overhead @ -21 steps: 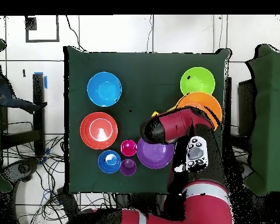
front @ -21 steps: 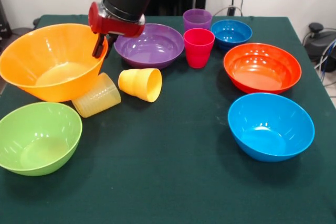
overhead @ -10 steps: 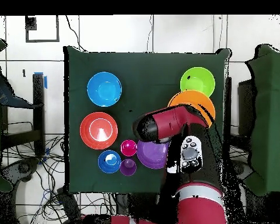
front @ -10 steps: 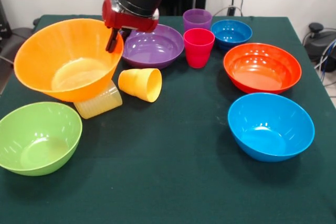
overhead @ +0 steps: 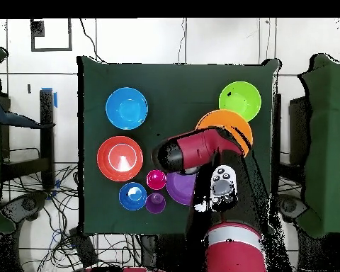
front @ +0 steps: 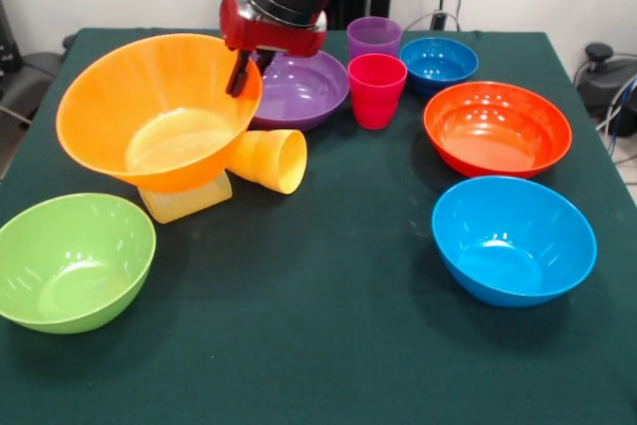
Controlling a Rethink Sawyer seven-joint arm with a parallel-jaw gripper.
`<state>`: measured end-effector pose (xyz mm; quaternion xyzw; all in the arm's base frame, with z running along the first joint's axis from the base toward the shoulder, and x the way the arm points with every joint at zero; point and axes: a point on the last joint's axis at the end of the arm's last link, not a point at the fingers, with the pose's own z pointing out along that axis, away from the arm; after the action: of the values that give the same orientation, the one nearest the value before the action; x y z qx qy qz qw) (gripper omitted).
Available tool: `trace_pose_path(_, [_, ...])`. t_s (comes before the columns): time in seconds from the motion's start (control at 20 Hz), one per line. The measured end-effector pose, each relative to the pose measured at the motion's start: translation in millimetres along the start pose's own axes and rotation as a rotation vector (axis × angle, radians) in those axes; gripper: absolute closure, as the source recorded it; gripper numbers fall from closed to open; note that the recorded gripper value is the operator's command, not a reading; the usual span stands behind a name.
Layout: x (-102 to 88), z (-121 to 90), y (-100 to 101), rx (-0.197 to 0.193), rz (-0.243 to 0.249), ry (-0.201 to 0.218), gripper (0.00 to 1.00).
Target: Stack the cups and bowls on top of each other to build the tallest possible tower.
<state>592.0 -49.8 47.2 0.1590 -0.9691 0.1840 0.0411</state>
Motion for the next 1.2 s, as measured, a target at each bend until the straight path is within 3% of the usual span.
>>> trace_pose_path(0.7, [-14.5, -13.4, 26.1, -0.023, -0.008, 0.012, 1.00])
trace_pose_path(1.2, [-25.7, -24.7, 29.6, -0.039, 0.015, 0.047, 1.00])
